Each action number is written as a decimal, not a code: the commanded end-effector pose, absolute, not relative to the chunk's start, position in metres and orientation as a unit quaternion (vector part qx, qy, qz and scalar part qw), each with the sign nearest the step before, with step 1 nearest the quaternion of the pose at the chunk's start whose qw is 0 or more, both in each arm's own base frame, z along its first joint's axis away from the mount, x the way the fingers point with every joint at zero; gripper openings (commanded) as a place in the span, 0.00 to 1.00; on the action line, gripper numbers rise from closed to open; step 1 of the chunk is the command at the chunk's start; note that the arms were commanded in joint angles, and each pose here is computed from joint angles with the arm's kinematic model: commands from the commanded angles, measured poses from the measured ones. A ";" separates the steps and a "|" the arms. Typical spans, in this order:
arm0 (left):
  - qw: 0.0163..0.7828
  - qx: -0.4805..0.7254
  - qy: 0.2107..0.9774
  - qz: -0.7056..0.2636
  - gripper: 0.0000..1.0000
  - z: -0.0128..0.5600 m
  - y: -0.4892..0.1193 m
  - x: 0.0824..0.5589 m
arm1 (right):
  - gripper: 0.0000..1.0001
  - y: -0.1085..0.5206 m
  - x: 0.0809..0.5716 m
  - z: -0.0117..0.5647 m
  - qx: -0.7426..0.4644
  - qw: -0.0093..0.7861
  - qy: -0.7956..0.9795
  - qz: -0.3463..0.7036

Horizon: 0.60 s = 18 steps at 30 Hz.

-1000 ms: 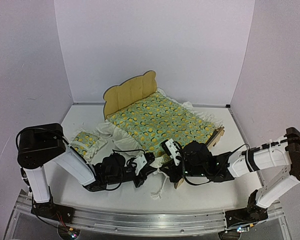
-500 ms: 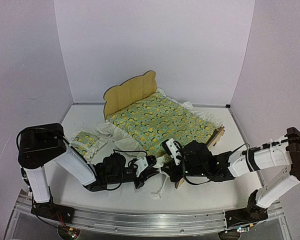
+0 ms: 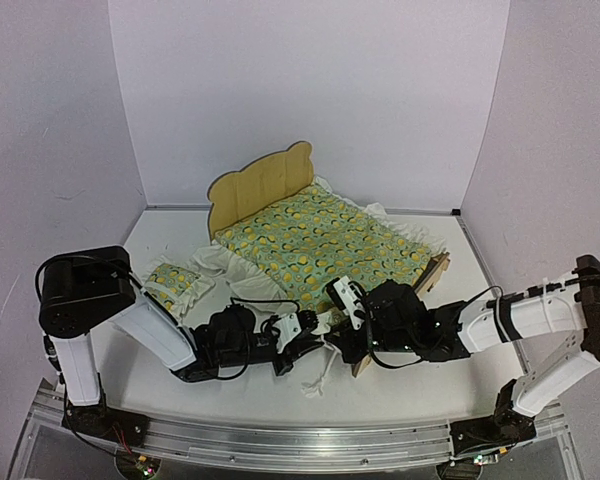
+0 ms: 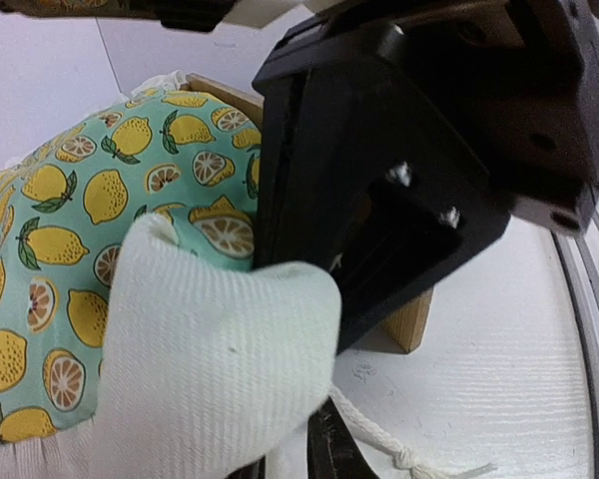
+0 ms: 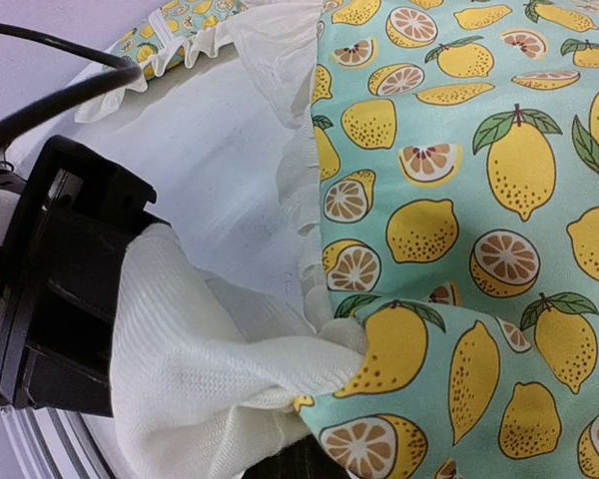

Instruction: Set up the pet bed

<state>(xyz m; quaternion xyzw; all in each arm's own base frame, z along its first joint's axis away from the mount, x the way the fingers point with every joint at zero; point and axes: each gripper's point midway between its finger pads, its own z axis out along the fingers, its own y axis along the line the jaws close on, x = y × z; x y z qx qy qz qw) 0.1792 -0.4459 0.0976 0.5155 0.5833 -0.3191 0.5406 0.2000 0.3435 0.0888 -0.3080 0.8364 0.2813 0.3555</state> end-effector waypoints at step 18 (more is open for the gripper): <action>0.587 0.502 0.576 -0.268 0.00 0.100 -0.455 0.196 | 0.00 0.345 0.190 0.125 -0.311 0.353 0.824 0.318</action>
